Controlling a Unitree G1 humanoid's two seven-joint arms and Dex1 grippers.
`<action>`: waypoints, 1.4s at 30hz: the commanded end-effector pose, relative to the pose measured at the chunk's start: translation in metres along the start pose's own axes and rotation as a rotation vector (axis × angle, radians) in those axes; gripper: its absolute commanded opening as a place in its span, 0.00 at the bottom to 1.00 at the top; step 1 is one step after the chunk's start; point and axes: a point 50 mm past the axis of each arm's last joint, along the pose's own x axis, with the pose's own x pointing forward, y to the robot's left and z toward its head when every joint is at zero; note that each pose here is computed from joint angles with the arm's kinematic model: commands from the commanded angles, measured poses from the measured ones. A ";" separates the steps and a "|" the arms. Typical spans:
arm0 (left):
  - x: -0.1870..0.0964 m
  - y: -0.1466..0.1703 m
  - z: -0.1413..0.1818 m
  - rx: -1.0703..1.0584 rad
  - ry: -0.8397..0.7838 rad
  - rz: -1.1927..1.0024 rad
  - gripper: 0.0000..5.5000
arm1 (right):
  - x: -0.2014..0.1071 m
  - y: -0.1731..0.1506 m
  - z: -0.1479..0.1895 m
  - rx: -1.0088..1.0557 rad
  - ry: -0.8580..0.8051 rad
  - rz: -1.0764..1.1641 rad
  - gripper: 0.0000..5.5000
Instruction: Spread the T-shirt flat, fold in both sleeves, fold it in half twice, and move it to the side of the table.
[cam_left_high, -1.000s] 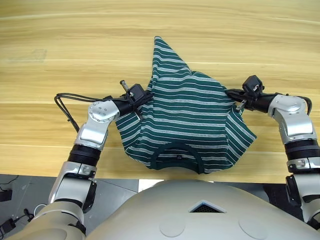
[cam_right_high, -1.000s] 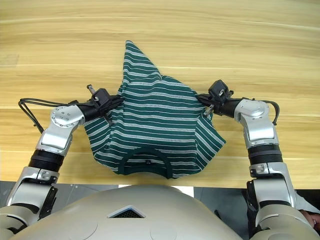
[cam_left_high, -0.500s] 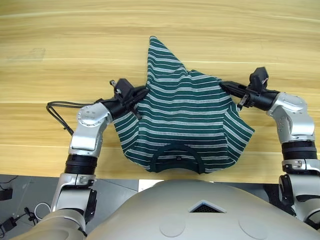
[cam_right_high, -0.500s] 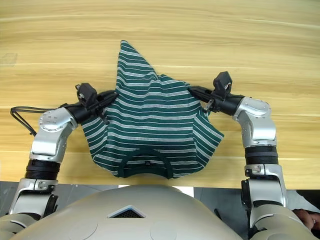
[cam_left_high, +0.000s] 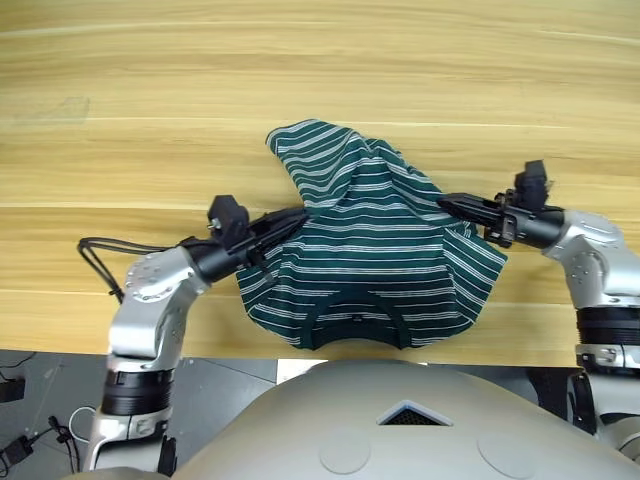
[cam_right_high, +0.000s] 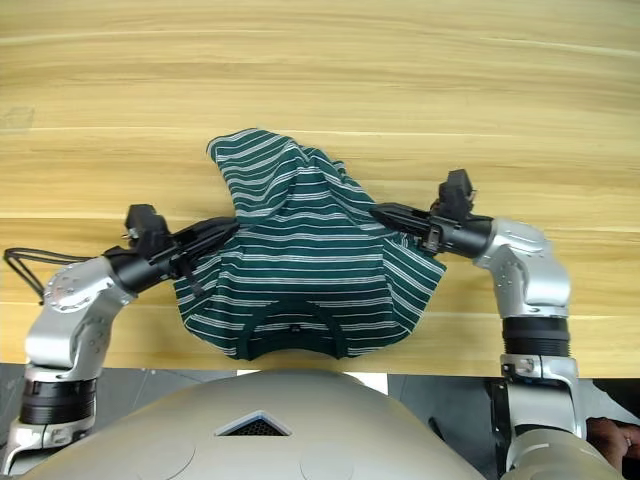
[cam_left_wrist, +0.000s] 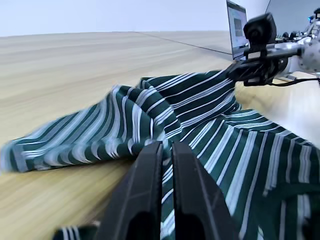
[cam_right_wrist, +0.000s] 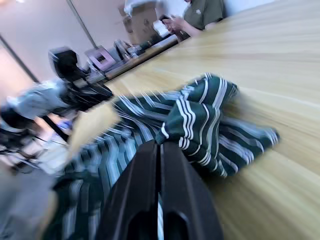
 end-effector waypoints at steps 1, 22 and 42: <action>-0.021 -0.002 0.017 0.051 -0.016 0.002 0.06 | -0.017 0.011 -0.003 0.047 0.006 0.039 0.00; -0.016 0.008 -0.004 0.050 0.042 0.008 0.06 | 0.004 0.028 -0.042 -0.135 0.336 0.088 0.00; -0.008 0.012 -0.010 0.035 0.018 0.019 0.06 | 0.024 -0.035 0.027 -0.126 0.033 -0.416 0.34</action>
